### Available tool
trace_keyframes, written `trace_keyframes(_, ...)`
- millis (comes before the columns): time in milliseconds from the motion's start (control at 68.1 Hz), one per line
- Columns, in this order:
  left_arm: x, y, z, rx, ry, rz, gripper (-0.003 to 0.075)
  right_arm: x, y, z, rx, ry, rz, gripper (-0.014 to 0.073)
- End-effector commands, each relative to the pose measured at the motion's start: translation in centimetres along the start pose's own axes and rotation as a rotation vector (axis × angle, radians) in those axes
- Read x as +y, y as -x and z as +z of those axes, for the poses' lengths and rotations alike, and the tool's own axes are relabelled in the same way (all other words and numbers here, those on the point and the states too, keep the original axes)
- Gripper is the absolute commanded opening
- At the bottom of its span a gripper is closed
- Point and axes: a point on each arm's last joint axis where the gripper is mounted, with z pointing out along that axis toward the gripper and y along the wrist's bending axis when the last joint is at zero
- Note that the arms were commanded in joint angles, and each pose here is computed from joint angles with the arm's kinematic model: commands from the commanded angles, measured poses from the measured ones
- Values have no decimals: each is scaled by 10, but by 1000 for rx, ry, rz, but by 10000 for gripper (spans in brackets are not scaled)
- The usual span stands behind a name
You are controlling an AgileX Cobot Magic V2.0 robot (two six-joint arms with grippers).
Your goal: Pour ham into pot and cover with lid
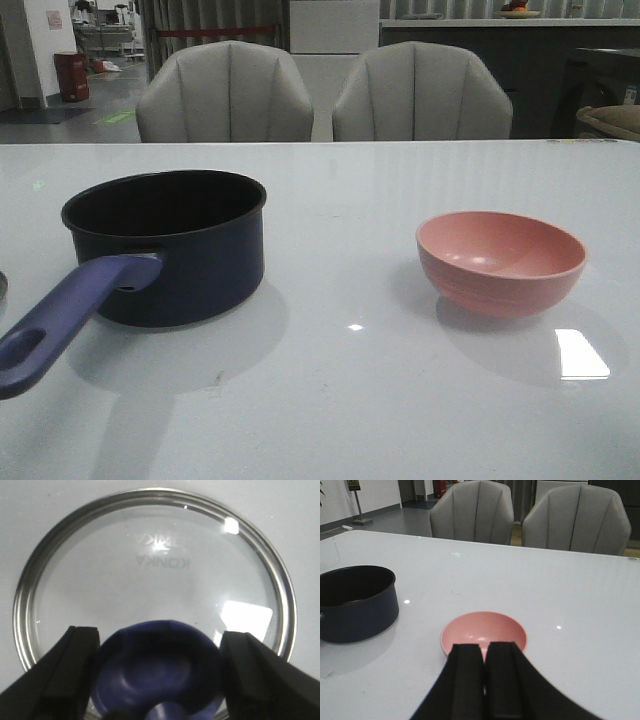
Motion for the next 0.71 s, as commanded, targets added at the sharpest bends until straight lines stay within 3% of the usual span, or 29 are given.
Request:
trace_keyframes(0, -3, 6, -22, -79, -10, 0, 351, -1, 15, -1, -91, -15, -6, 146)
trace_keyframes(235, -4, 5, -35, -118, -19, -3, 350, -1, 15, -1, -91, -15, -6, 146)
trace_keyframes(455, -9, 13, -90, -254, -49, -4, 351, -1, 15, -1, -91, -15, -6, 146)
trace_keyframes(573, -29, 18, -124, -327, -103, 27, 350, -1, 15, -1, -91, -15, -6, 146)
trace_keyframes(691, -69, 20, -149, -379, -152, 134, 350, -1, 15, -1, -91, -15, -6, 146)
